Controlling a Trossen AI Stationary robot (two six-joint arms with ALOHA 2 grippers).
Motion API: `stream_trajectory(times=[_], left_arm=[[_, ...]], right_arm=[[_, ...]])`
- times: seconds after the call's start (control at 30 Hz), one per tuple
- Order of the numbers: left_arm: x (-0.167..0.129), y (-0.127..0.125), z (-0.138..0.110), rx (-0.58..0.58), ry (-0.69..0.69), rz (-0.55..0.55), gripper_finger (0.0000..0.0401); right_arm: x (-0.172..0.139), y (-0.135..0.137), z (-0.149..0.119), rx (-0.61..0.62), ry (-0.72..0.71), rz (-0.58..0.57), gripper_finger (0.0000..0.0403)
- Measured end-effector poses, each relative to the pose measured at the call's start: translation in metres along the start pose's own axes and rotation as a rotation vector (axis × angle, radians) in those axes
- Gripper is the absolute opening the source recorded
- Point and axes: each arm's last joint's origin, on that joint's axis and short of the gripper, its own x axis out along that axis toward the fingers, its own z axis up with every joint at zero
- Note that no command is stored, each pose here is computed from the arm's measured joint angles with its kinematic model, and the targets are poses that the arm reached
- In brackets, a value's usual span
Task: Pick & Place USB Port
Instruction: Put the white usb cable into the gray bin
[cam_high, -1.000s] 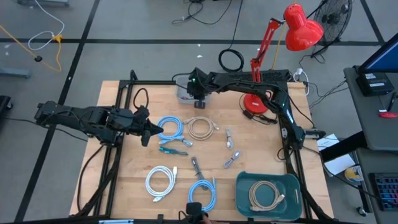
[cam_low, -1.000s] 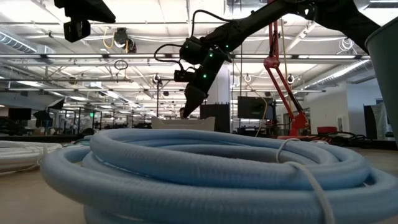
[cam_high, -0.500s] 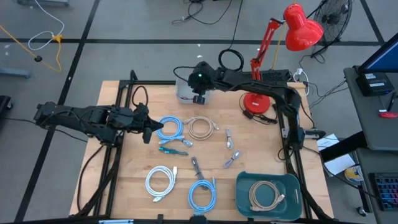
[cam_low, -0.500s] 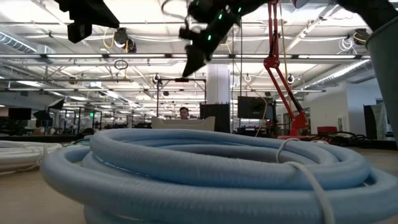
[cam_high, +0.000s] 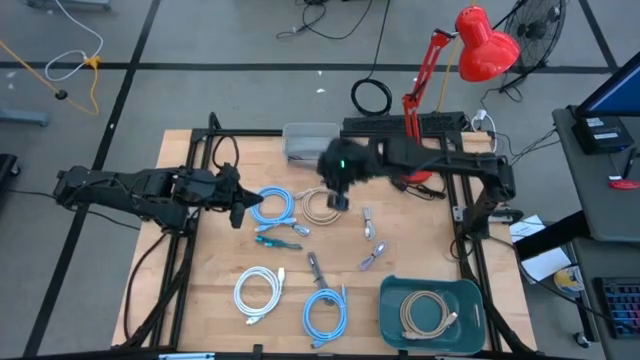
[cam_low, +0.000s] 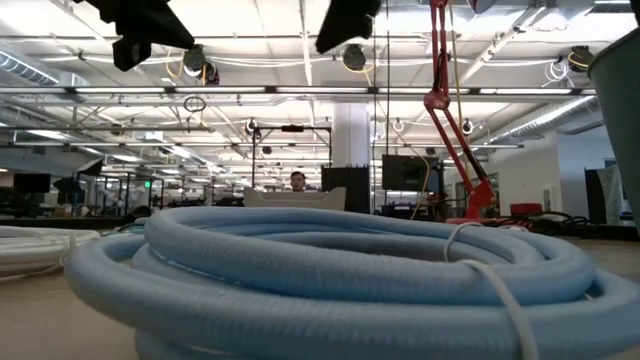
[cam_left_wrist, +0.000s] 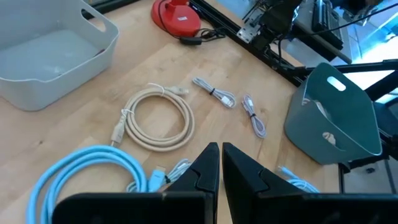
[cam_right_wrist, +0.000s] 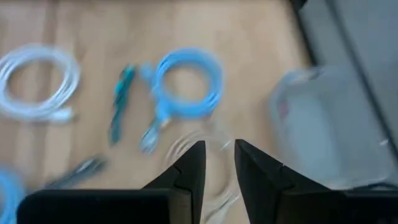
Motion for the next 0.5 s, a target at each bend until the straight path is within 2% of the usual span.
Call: stream_trajectory(times=[0.27,0.37,0.5], left_arm=[[0.0,0.001,-0.002,-0.003,0.026,-0.004,0.0021],[0.0,0.001,-0.002,-0.02,0.027,-0.005,0.0021],[0.0,0.0,-0.002,-0.043,0.031,-0.01,0.0021]], right_arm=[[0.011,0.047,-0.058,0.185,0.08,0.071,0.0077],[0.011,0.052,-0.083,0.288,0.101,0.071,0.0074],[0.006,0.053,-0.116,0.429,0.142,0.004,0.0072]])
